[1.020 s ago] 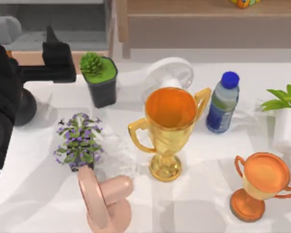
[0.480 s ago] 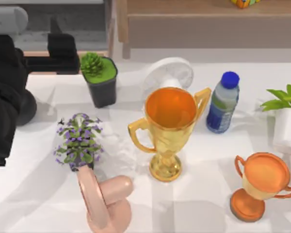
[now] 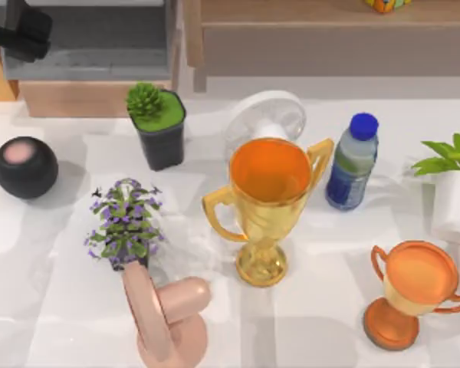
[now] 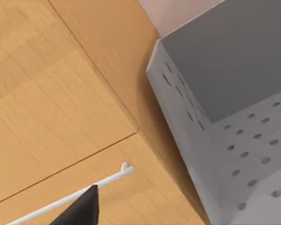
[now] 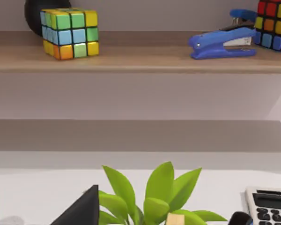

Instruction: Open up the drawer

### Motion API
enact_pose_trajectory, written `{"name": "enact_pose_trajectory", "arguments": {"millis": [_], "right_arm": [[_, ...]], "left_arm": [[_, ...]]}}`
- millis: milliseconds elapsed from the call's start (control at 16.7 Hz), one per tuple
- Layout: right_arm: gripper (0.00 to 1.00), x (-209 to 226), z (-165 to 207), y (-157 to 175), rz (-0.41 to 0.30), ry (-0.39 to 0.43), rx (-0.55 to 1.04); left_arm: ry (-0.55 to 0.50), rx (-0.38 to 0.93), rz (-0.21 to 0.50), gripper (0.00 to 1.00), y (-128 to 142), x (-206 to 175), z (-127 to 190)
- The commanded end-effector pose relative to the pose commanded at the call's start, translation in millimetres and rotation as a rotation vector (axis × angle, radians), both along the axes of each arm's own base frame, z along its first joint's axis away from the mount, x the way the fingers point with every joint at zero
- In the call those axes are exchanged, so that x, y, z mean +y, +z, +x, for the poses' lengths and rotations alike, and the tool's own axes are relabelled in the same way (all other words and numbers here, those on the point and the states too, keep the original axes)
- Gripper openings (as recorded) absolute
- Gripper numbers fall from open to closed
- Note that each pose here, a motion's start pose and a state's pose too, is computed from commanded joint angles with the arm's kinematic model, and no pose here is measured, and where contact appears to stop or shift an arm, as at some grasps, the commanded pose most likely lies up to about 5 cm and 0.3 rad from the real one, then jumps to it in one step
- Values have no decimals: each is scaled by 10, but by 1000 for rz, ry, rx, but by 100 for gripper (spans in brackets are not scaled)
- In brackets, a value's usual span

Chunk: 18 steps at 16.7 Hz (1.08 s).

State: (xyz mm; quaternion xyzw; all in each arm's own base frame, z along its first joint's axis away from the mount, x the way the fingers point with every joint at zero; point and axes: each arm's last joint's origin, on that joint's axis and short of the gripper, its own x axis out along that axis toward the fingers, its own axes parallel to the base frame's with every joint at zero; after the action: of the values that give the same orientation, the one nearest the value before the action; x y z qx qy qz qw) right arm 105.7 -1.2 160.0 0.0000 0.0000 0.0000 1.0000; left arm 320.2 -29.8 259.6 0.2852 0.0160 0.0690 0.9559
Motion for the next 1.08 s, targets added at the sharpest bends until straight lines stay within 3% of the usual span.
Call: {"name": "enact_pose_trajectory", "arguments": {"millis": [300, 540, 780, 1080], "right_arm": [[100, 0, 0, 0, 0, 0, 0], [100, 0, 0, 0, 0, 0, 0], [100, 0, 0, 0, 0, 0, 0], [100, 0, 0, 0, 0, 0, 0]], "left_arm": [[18, 100, 516, 100, -666, 1118, 664], [-62, 112, 823, 100, -1252, 1727, 841], [-133, 77, 974, 100, -1602, 1983, 870], [-144, 68, 991, 100, -1645, 2008, 873]]}}
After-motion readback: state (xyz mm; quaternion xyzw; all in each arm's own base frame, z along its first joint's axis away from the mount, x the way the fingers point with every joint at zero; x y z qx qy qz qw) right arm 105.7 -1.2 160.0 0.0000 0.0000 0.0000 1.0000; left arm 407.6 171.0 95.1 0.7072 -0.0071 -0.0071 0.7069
